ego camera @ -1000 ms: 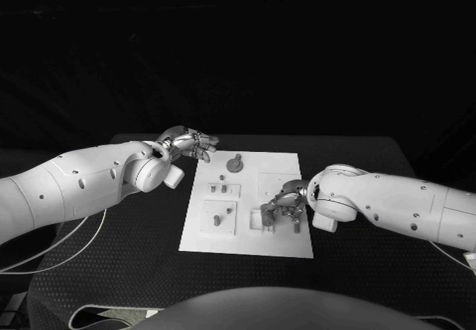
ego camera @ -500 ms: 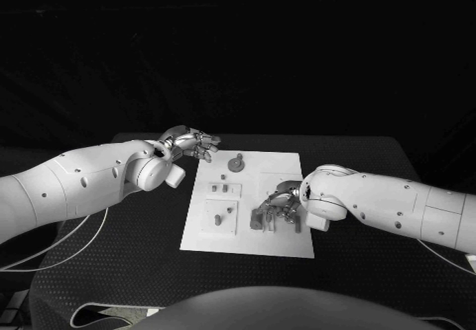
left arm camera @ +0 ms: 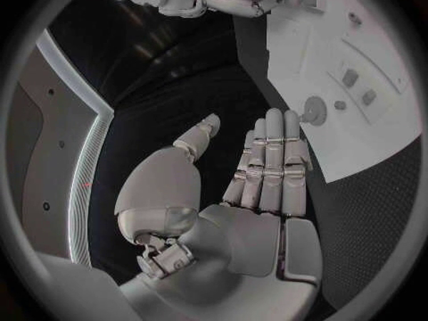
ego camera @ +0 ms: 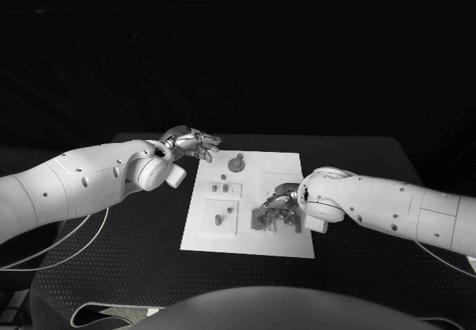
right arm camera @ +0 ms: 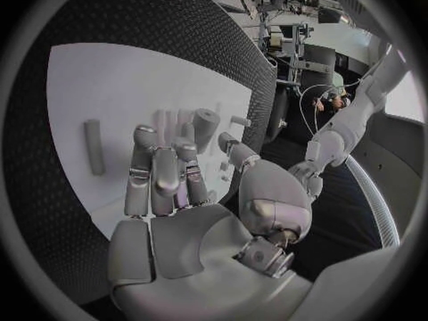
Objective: Assemble the parts on the task board
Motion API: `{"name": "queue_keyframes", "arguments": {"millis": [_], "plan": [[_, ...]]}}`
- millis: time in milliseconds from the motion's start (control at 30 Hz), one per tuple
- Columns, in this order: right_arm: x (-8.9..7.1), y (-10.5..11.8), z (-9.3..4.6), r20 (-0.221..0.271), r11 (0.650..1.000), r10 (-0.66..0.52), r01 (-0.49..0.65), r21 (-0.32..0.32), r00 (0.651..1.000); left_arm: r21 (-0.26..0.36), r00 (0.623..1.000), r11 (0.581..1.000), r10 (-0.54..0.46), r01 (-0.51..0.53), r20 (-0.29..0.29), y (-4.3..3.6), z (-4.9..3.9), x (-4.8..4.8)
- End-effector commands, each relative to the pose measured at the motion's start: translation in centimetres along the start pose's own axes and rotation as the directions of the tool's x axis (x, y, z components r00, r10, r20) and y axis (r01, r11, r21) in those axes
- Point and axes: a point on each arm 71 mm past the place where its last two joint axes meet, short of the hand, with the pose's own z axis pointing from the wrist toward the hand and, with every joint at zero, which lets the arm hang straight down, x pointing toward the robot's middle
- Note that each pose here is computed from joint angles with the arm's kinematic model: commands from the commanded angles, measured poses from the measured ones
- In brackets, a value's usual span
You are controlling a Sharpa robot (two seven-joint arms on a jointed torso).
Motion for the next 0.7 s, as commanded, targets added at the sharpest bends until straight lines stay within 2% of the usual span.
{"name": "queue_keyframes", "arguments": {"millis": [33,233,400,700], "plan": [[0.1,0.0,0.0,0.001,1.000,-0.028,0.028,-0.011,1.000,0.003,1.000,1.000,-0.007,0.007,-0.012,-0.08,0.01,0.10],[0.4,0.0,-0.4,0.007,0.998,-0.052,0.052,-0.045,0.999,0.002,1.000,1.000,-0.007,0.008,-0.017,-0.09,0.03,0.18],[0.8,0.2,-0.8,0.008,0.990,-0.121,0.121,-0.073,0.993,0.000,1.000,1.000,-0.007,0.007,-0.013,-0.02,-0.07,0.00],[1.3,0.4,-0.7,0.014,0.982,-0.174,0.175,-0.077,0.985,0.001,1.000,1.000,-0.008,0.008,-0.016,-0.05,-0.01,0.10]]}}
